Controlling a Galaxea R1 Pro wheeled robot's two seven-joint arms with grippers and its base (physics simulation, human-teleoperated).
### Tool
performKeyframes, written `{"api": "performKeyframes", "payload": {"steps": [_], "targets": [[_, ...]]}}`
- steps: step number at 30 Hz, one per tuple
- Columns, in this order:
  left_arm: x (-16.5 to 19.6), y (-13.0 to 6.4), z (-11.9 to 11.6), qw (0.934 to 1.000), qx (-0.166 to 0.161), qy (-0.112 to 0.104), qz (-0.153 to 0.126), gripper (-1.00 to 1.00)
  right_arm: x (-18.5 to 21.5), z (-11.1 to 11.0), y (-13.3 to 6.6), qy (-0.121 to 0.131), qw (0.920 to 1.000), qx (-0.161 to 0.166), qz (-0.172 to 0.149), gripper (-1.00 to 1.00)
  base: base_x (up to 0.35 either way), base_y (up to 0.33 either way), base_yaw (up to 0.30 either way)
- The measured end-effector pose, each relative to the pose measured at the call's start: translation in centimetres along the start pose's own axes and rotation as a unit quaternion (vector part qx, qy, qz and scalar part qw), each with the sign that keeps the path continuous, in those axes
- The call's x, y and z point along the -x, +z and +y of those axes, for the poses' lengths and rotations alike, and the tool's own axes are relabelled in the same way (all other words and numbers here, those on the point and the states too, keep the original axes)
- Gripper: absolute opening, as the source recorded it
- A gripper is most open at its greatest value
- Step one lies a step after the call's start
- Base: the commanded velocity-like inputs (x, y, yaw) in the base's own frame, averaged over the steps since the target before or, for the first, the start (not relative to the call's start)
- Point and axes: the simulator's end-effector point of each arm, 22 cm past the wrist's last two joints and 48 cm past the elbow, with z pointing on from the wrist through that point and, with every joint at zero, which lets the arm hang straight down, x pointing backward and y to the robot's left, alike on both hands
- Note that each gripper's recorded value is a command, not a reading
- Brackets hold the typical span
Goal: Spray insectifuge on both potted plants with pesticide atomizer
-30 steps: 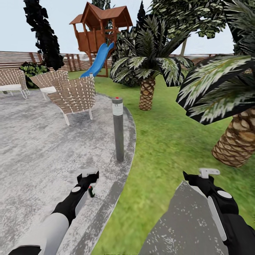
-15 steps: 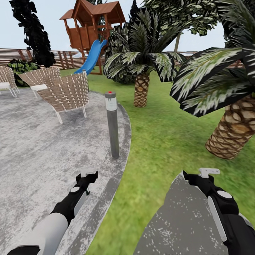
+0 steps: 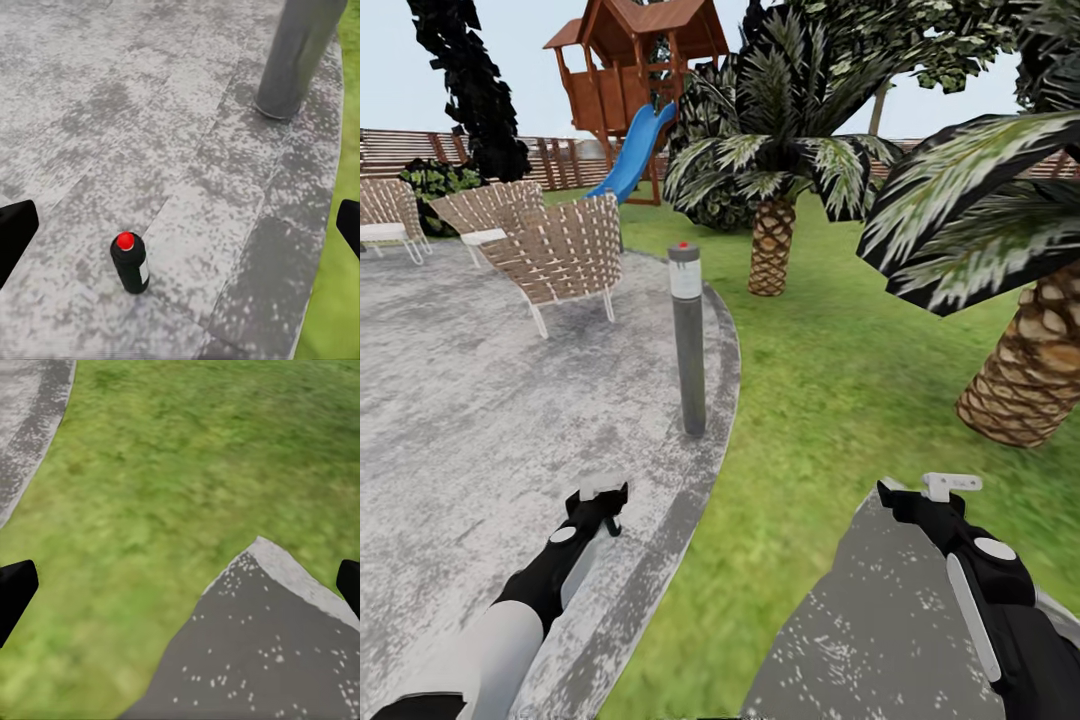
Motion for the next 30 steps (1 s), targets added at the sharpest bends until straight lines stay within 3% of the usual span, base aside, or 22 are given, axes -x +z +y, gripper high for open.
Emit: {"api": "performKeyframes", "payload": {"steps": [30], "targets": [[-9.7, 2.5, 0.8, 0.9978, 0.008, 0.007, 0.065, 1.00, -8.2, 0.5, 3.5, -0.009, 0.9976, 0.000, 0.069, 1.00, 0.000, 0.000, 0.028]]}}
